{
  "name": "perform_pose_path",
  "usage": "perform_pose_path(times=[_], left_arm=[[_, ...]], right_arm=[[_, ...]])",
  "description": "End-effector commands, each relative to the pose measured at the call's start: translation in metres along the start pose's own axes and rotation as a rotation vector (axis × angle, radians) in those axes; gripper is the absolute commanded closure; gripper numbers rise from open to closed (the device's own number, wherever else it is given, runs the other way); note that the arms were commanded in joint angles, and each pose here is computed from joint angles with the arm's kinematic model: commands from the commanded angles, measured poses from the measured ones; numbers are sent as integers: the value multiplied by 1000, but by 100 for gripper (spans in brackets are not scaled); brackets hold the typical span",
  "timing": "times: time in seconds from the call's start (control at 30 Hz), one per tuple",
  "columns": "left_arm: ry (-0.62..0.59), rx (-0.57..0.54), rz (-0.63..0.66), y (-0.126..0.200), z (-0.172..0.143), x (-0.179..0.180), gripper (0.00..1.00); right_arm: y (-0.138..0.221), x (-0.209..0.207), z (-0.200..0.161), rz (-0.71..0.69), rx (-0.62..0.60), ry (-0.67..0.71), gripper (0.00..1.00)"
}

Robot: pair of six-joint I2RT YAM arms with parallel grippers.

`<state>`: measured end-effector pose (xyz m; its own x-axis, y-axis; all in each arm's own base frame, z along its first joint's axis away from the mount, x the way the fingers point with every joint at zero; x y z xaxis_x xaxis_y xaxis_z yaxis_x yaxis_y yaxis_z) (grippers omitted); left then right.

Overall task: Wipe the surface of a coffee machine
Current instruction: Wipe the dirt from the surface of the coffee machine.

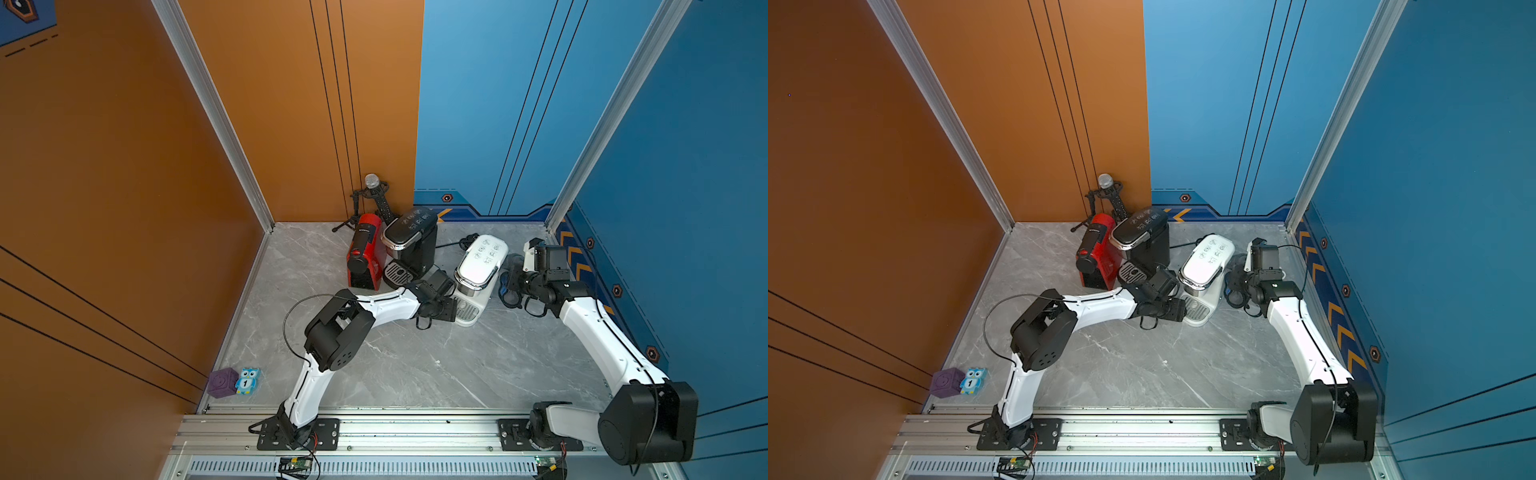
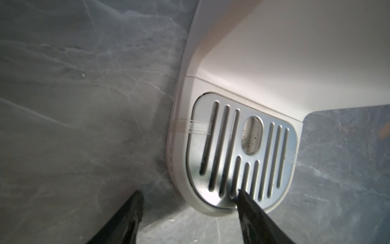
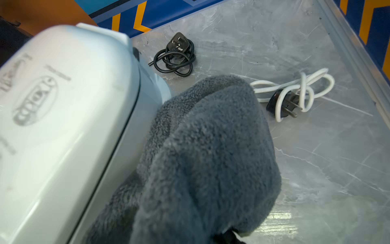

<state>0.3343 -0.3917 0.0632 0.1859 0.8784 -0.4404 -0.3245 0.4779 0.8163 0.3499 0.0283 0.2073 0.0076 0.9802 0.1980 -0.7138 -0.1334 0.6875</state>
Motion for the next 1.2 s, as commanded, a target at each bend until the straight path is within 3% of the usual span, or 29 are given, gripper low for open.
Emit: perform_pose_path(times=[0.0, 0.33, 0.67, 0.9, 1.17], left_arm=[[13, 113, 101, -20, -30, 31, 29], [3, 122, 85, -24, -33, 24, 29], [-6, 138, 67, -30, -36, 17, 29], [-4, 143, 58, -28, -36, 16, 30], [-6, 152, 50, -30, -37, 14, 32]], right_arm=[[3, 16, 14, 136, -74, -42, 89], [-21, 22, -15, 220, 14, -88, 89], [-49, 9, -47, 187, 89, -120, 90], [-38, 18, -23, 232, 26, -121, 89], [13, 26, 15, 233, -136, -80, 89]])
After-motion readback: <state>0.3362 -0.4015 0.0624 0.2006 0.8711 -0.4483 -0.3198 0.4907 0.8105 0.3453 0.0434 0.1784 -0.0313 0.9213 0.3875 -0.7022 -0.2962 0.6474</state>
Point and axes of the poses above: each gripper's point midway between its finger pads, its own y axis back along the fingers, its own x axis along the line the jaws close on, z = x × y, the point moved 3 cm from there along y, back along the fingers, and after that the axes turned 9 degrees about y, right-handed, at the moved point
